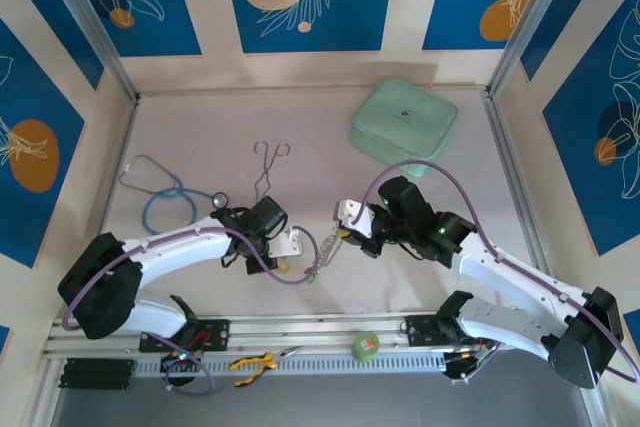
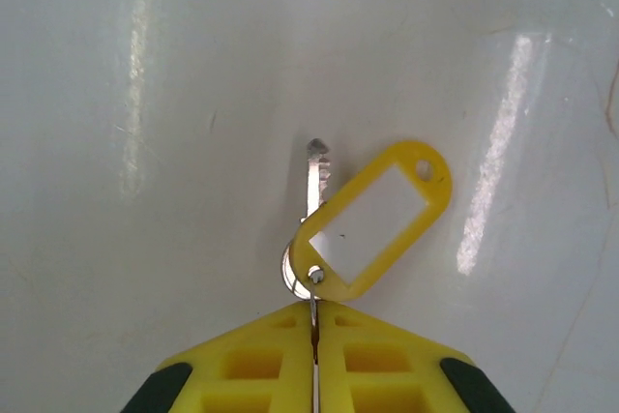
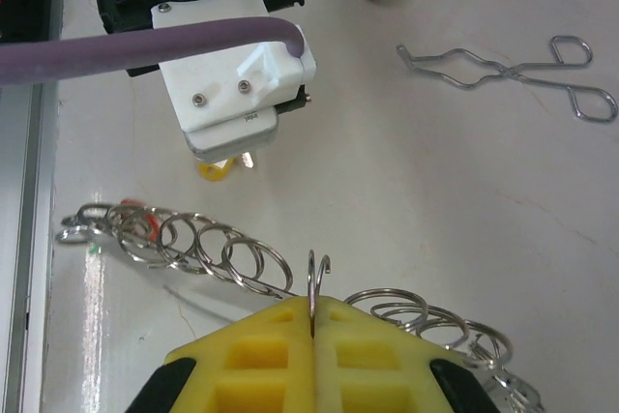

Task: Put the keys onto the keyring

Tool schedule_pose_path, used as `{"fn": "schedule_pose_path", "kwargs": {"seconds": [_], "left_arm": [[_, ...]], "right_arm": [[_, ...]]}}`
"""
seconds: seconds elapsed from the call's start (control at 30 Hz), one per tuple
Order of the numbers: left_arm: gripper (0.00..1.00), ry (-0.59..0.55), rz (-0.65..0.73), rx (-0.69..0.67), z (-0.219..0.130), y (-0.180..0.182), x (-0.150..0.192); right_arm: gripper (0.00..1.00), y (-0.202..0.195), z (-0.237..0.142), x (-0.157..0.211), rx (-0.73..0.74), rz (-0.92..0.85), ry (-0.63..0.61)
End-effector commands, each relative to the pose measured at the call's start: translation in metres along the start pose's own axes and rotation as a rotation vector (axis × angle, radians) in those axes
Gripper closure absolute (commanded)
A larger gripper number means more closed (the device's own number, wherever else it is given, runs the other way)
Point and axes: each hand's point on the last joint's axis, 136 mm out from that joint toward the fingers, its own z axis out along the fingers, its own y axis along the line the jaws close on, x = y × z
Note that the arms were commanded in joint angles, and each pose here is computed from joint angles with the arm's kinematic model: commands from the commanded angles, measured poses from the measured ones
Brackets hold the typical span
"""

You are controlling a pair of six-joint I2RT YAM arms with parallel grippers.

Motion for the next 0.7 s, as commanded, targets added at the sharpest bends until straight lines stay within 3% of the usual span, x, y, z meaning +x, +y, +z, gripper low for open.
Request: {"fn": "schedule_pose_path", "kwargs": {"seconds": [0.0,0.43,0.5,0.67], "left_arm": [[0.9,0.01,0.008,0.032,0.0108,-0.0059,0.0056],[0.8,0.001,0.007,0.032,0.0156,-0.0061,0.0062],[0.81,-0.005,0.008,0.03,0.0147,-0.0061,0.0059],[0.94,-0.008,0.01,0.028,0.0121,-0.0059,0.0054]], "right_arm": [[1.0,0.0039,-0.0032,-0.0002,-0.005,0.006,-0.016],[1.0,0.006,-0.0031,0.0014,-0.012,0.005,-0.017],[1.0,0.0061,-0.0033,0.0013,-0.012,0.005,-0.017],[1.0,0.0063,-0.004,0.0011,-0.011,0.006,-0.019]]}}
